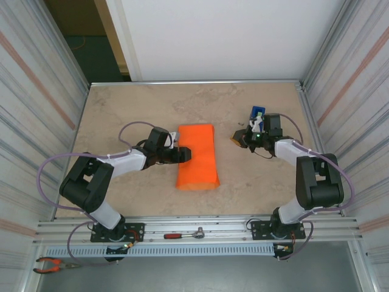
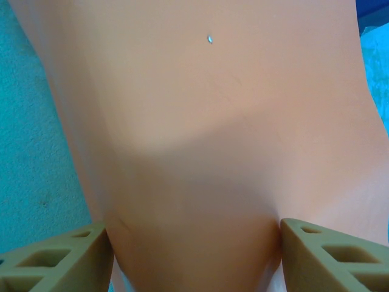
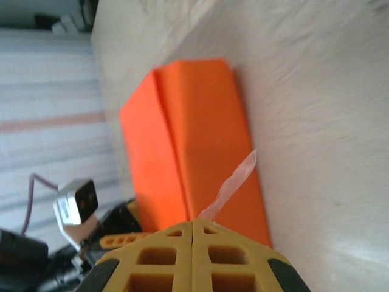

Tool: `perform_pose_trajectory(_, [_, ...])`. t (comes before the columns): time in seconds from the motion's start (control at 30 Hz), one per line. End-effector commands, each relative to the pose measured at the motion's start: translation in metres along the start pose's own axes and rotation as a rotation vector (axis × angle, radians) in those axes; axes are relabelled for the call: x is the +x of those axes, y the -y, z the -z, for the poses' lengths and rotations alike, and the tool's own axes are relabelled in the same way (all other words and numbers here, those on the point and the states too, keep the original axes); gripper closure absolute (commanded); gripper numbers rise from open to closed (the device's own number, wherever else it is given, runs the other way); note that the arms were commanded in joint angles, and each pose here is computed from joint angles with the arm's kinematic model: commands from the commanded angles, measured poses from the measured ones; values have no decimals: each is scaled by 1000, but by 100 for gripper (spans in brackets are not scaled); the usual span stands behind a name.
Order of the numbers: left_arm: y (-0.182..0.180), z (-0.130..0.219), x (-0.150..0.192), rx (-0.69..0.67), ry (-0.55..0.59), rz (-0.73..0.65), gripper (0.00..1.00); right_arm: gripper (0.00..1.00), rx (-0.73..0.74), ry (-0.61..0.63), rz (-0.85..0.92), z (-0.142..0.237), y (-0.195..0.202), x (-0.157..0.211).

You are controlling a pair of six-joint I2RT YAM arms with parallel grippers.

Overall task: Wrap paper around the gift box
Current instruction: Tear off the tape with the cutter.

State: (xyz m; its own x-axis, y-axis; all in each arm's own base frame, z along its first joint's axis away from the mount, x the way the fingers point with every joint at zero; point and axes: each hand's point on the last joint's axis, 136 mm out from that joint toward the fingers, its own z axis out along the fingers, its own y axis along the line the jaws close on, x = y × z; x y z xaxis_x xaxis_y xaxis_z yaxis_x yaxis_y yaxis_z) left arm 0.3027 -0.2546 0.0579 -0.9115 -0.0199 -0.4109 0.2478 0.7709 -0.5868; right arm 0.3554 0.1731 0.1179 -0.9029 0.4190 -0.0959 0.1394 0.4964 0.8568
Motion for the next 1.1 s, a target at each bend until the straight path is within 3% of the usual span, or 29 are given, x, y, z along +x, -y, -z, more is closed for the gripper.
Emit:
perform_pose_trajectory(0.0, [-59,-10,70,-221,-201,61,33,100,-50,-81,104,-5,-41,22])
perform_pose_trajectory(0.2, [-59,-10,70,-219,-201,60,33,100,-83,-142,206,-21,-80,44])
perform_pose_trajectory(0.33, [-59,-10,69,-220,-199,60,33,100,-83,-163,219,-27,-84,49])
perform_pose_trajectory(0.83, [-59,-9,69,-219,-199,59,33,100,44,-188,121,-37,0,47])
perform_pose_trajectory(1.07, [-59,-9,68,-222,-198,58,33,100,54,-195,113,-39,8,47])
